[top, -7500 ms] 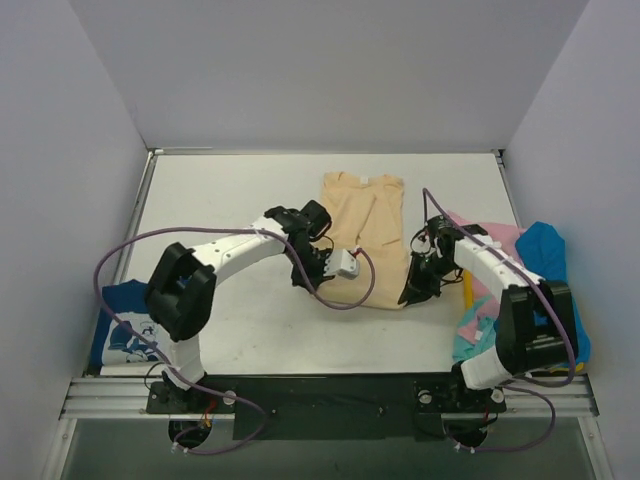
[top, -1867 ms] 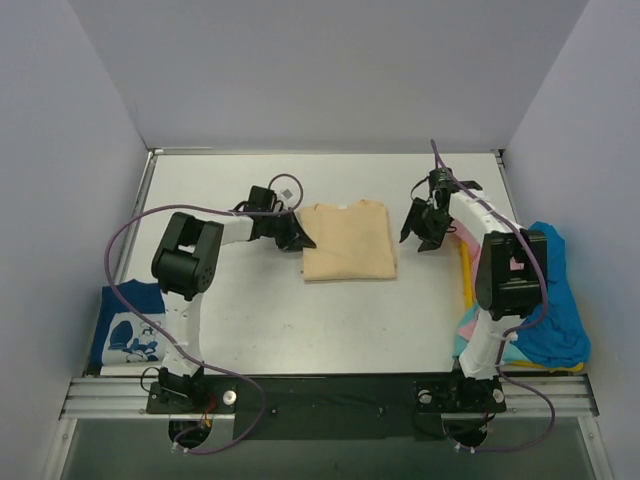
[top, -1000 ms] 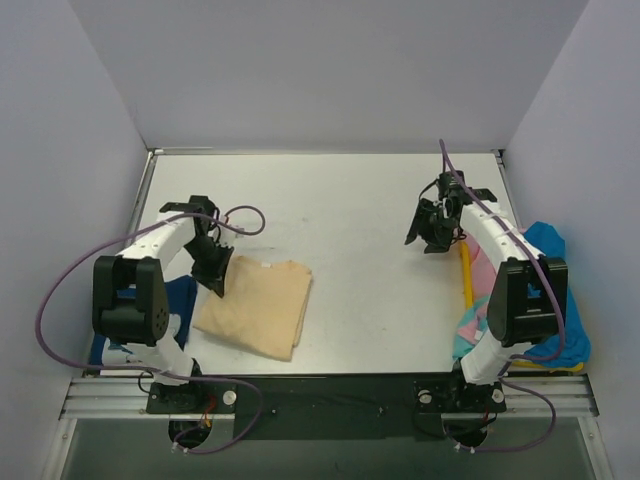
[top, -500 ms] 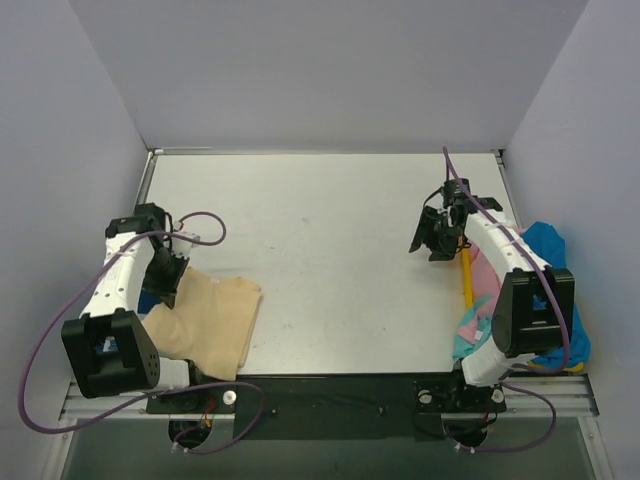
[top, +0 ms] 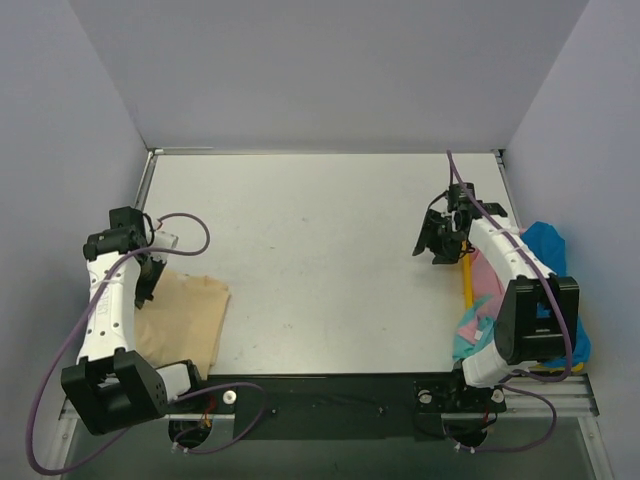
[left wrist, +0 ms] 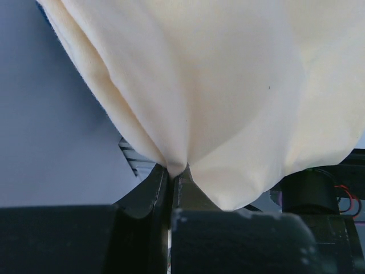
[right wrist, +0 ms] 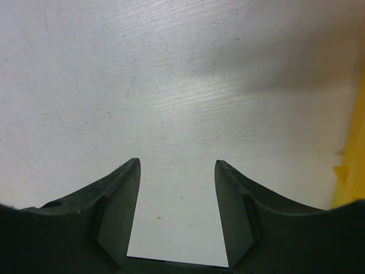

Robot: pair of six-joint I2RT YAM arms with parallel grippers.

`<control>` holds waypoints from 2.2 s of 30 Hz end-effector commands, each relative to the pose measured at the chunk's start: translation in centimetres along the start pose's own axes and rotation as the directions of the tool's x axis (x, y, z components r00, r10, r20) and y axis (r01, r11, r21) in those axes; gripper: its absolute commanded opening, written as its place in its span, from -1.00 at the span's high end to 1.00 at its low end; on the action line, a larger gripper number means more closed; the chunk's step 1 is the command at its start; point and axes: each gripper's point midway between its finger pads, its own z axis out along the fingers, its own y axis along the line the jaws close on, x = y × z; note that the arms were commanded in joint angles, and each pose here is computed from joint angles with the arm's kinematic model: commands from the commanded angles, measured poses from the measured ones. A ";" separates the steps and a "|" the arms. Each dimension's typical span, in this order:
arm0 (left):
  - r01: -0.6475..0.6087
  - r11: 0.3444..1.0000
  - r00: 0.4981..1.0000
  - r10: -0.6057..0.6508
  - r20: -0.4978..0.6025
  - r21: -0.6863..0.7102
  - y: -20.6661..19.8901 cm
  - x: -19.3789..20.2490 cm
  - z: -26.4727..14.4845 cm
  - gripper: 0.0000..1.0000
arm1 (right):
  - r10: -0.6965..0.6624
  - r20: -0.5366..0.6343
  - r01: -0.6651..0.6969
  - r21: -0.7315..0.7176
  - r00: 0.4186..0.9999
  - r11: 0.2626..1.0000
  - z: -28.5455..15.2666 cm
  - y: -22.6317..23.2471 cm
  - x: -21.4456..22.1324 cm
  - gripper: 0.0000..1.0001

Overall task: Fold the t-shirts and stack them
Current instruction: Put the neatly folded tshirt into the corner of the board with the left arm

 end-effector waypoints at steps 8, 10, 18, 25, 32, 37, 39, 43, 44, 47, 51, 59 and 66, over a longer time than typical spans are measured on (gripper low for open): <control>0.005 0.947 0.999 0.011 0.049 -0.320 7.4 -1.9 -2.8 1.00 | -0.011 0.041 0.012 -0.023 0.999 1.000 -1.4 0.0 -0.1 -0.03; 0.019 0.933 0.999 -0.003 0.046 -0.359 8.4 -2.3 -3.0 1.00 | -0.012 0.045 0.013 -0.026 0.999 1.000 -1.5 0.0 -0.1 -0.03; 0.090 0.881 0.996 -0.085 0.031 -0.464 10.6 -3.0 -1.3 1.00 | -0.014 0.056 0.016 -0.047 0.998 0.999 -1.9 0.4 -0.2 -0.04; 0.172 0.834 0.984 -0.173 0.049 -0.524 11.1 -2.6 0.1 1.00 | -0.016 0.054 0.019 -0.062 0.998 0.998 -1.8 0.7 -0.3 -0.04; 0.068 0.735 0.987 -0.146 -0.060 -0.674 12.6 -0.8 1.3 1.00 | -0.015 0.044 0.018 -0.082 0.999 0.996 -1.5 1.2 -0.5 -0.04; 0.012 0.724 0.977 -0.157 -0.147 -0.690 12.0 0.4 3.5 1.00 | -0.013 0.035 0.017 -0.096 0.999 0.995 -1.4 1.5 -0.5 -0.04; -0.040 0.698 0.972 -0.138 -0.189 -0.715 12.1 1.1 3.9 1.00 | -0.013 0.034 0.016 -0.096 0.999 0.995 -1.4 1.5 -0.5 -0.04; -0.118 0.674 0.961 -0.107 -0.254 -0.729 12.1 1.9 4.5 1.00 | -0.011 0.028 0.014 -0.099 1.000 0.995 -1.3 1.5 -0.3 -0.04; -0.141 0.673 0.955 -0.100 -0.279 -0.726 11.9 2.2 4.6 1.00 | -0.013 0.028 0.016 -0.099 1.000 0.995 -1.3 1.5 -0.3 -0.04; -0.213 0.683 0.928 -0.082 -0.363 -0.699 11.5 3.1 5.2 0.21 | -0.012 0.026 0.014 -0.103 1.000 0.995 -1.3 1.6 -0.4 -0.04; -0.260 0.671 0.913 -0.064 -0.404 -0.694 12.0 3.0 4.2 -0.78 | -0.009 0.017 0.011 -0.116 1.000 0.993 -1.3 1.8 -0.3 -0.04; -0.056 0.767 0.989 -0.044 -0.139 -0.640 12.8 -1.6 2.1 0.66 | -0.007 0.000 0.007 -0.109 1.000 0.994 -0.8 1.6 0.0 -0.04; -0.013 0.863 0.991 -0.055 -0.119 -0.506 10.9 -3.9 7.2 1.00 | -0.005 -0.004 0.004 -0.106 1.000 0.994 -0.7 1.7 -0.2 -0.03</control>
